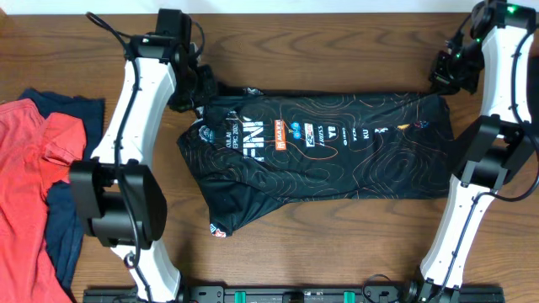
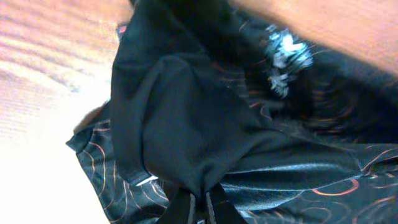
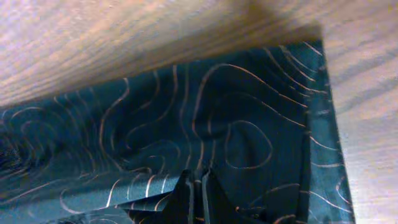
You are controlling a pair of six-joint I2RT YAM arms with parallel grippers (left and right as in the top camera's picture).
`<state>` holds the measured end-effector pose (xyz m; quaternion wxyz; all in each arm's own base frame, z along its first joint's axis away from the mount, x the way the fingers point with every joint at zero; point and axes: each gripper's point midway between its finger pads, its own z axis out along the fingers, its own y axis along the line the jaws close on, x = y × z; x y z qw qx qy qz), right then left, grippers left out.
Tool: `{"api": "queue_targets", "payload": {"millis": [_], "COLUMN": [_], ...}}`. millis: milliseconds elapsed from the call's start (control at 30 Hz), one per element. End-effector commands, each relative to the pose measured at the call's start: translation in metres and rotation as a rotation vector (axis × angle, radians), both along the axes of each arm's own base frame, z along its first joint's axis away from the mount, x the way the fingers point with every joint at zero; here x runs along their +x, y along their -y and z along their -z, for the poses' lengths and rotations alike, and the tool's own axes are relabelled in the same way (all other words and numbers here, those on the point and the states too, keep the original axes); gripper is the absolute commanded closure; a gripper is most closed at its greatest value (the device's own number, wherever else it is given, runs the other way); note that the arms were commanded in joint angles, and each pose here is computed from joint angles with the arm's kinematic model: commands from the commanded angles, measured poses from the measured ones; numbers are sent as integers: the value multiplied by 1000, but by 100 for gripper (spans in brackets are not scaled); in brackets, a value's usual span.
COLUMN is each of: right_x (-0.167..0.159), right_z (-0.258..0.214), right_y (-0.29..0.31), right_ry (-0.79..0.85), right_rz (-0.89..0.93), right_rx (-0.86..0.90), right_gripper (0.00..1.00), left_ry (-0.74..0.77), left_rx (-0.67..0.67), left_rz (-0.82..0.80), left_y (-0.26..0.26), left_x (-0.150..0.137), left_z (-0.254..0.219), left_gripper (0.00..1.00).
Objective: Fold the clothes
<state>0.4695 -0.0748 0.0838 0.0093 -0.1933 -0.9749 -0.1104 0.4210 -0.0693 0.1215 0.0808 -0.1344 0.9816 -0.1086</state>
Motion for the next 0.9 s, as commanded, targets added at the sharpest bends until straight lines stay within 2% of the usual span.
{"api": "queue_targets", "payload": {"millis": [0, 200, 533, 700, 867], "right_x": [2, 5, -23, -23, -22], "right_z": [0, 0, -2, -3, -2], "right_y": [-1, -1, -10, -15, -18], "right_ry": [10, 21, -97, -106, -86], "right_rz": [-22, -22, -23, 9, -89], "right_rx": [-16, -19, 9, 16, 10], "right_gripper": [99, 99, 98, 98, 98], "left_ry": [-116, -200, -175, -175, -172], "left_rx": [38, 13, -5, -5, -5], "left_rz": [-9, 27, 42, 42, 42], "left_y": [-9, 9, 18, 18, 18], "left_x": [-12, -24, -18, -18, -17], "left_z": [42, 70, 69, 69, 69], "left_gripper": [94, 94, 94, 94, 94]}}
